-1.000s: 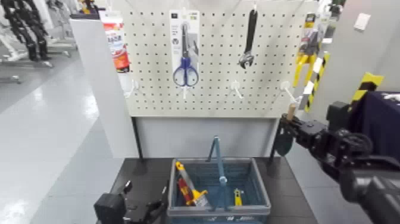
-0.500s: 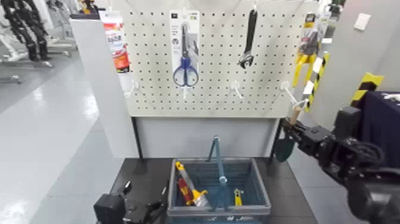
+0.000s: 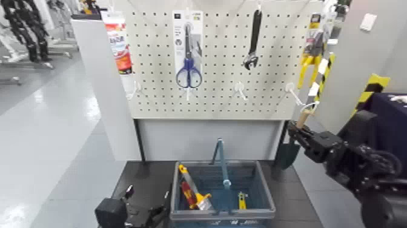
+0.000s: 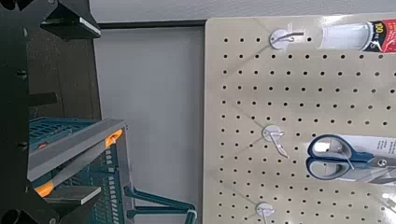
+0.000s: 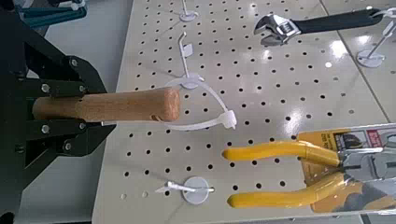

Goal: Put the tool with the wooden handle into the crate.

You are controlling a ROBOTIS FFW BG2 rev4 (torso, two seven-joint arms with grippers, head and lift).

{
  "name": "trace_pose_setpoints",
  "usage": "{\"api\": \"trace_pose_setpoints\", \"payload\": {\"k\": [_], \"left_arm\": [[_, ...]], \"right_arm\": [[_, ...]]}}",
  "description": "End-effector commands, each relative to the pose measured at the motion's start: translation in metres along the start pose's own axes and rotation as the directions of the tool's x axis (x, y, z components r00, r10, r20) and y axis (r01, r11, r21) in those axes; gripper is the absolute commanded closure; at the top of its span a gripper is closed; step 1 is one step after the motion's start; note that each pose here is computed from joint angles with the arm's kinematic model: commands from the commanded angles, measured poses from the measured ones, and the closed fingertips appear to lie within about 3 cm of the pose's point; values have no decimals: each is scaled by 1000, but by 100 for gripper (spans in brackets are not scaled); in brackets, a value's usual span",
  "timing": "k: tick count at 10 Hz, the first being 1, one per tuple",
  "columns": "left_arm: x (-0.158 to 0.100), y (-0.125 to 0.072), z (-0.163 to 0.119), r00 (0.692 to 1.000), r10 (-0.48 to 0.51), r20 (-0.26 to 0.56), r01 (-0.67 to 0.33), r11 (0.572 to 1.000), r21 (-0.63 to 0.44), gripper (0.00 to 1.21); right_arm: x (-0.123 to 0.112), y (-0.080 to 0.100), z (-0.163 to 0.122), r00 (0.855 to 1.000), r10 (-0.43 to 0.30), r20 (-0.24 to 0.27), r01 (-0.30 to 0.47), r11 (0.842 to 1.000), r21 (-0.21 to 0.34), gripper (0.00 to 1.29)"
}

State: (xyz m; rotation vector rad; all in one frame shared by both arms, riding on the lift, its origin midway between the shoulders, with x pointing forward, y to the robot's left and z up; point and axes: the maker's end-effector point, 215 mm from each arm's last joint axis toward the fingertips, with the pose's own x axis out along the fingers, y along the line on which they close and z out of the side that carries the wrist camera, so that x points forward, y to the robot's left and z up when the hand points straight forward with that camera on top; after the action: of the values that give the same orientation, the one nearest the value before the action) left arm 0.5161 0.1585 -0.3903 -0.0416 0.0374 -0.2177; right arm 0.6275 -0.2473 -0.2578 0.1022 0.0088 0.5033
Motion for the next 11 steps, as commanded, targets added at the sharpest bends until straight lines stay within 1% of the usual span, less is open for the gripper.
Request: {"api": "trace_pose_setpoints", "payload": {"k": [1,2,3,4,5,6,8,9,11], "left_arm": [[0,0,0,1000,1,0,-1,1000,0,13],[0,-1,1,1000,-1,1,1,1000,-2,13],[0,0,0,1000,-1,0,1,1000,0,13],[1,-1,1,1000,-2,2,2,1000,0,13],[1,-1,1,1000,-4,2,4,1000,0,13],[1,-2,2,1000,-6,3,6,1000,0,13],[1,-1,1,1000,-7,3,7,1000,2,13],[1,-1,2,1000,-7,4,7,1000,2,13],[2,-1,3,1000,-10,8,10,1000,4,13]], "right_arm": [[1,17,4,999,28,23,-30,998,55,125],[2,21,0,999,31,31,-34,996,80,125],[6,28,-8,998,40,47,-46,992,120,125],[12,34,-18,998,43,50,-49,988,145,125],[19,40,-28,997,50,60,-60,982,181,125],[26,47,-40,997,59,58,-70,975,211,125],[42,68,-63,995,94,34,-99,963,249,125],[48,80,-80,993,115,18,-115,953,282,125],[59,107,-107,987,160,-16,-146,933,328,125]]}}
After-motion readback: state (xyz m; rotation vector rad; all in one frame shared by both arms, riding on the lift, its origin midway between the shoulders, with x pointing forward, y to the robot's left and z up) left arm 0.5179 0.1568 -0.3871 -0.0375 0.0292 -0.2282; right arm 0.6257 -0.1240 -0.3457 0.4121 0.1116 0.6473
